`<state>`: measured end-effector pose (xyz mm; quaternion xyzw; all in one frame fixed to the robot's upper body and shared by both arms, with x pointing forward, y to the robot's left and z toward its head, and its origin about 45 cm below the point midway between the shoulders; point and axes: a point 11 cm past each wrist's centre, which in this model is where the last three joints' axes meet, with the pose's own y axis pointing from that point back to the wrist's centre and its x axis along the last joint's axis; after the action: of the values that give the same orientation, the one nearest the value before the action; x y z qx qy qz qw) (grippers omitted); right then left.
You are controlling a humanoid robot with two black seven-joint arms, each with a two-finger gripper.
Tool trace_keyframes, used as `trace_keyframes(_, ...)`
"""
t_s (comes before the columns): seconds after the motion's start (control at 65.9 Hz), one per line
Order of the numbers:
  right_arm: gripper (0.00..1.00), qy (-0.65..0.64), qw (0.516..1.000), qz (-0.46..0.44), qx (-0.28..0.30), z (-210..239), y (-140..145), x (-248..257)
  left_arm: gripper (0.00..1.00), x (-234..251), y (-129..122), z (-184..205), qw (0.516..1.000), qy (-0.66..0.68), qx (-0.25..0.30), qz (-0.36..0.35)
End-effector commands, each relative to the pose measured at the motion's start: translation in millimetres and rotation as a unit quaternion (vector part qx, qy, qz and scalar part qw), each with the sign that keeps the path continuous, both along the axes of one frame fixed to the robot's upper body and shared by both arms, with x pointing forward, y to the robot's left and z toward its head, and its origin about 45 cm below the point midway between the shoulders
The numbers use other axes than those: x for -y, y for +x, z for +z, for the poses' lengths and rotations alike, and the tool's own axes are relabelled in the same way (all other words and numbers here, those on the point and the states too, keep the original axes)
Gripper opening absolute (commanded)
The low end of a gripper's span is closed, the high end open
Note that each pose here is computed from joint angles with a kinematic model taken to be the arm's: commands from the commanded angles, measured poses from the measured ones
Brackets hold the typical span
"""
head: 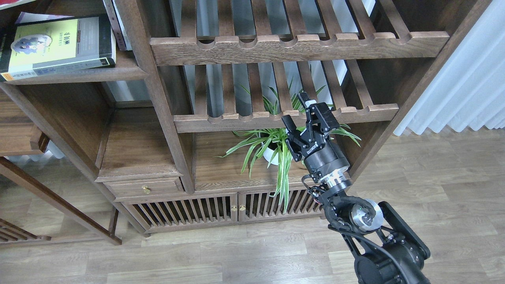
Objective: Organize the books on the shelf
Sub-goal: 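Place the red book on the upper shelf with the left gripper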
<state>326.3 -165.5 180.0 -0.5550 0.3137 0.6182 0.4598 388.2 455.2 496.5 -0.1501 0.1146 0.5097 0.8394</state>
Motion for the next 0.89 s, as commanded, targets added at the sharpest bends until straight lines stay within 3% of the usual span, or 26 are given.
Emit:
trace_keyframes(0.0,0.85,0.000,1.000,0.000,0.001,0,0,0,0.04,0,5,0,1.000,-0.003,0.014,0.005)
trace_keyframes(0.273,0.85,-0.001,1.000,0.000,0.000,0,0,0,0.04,5,22,-14,0.999,-0.021,0.024,0.015)
trace_keyframes(0.667,0.86,0.000,1.000,-0.001,0.001,0,0,0,0.07,47,52,-54,0.999,-0.034,0.018,-0.003)
trace_keyframes(0.789,0.87,0.000,1.000,-0.001,0.001,0,0,0,0.17,40,54,-58,0.999,-0.029,0.014,0.010)
trace_keyframes(0.88,0.87,-0.001,1.000,-0.001,0.001,0,0,1,0.30,36,55,-61,0.999,-0.030,0.009,0.017)
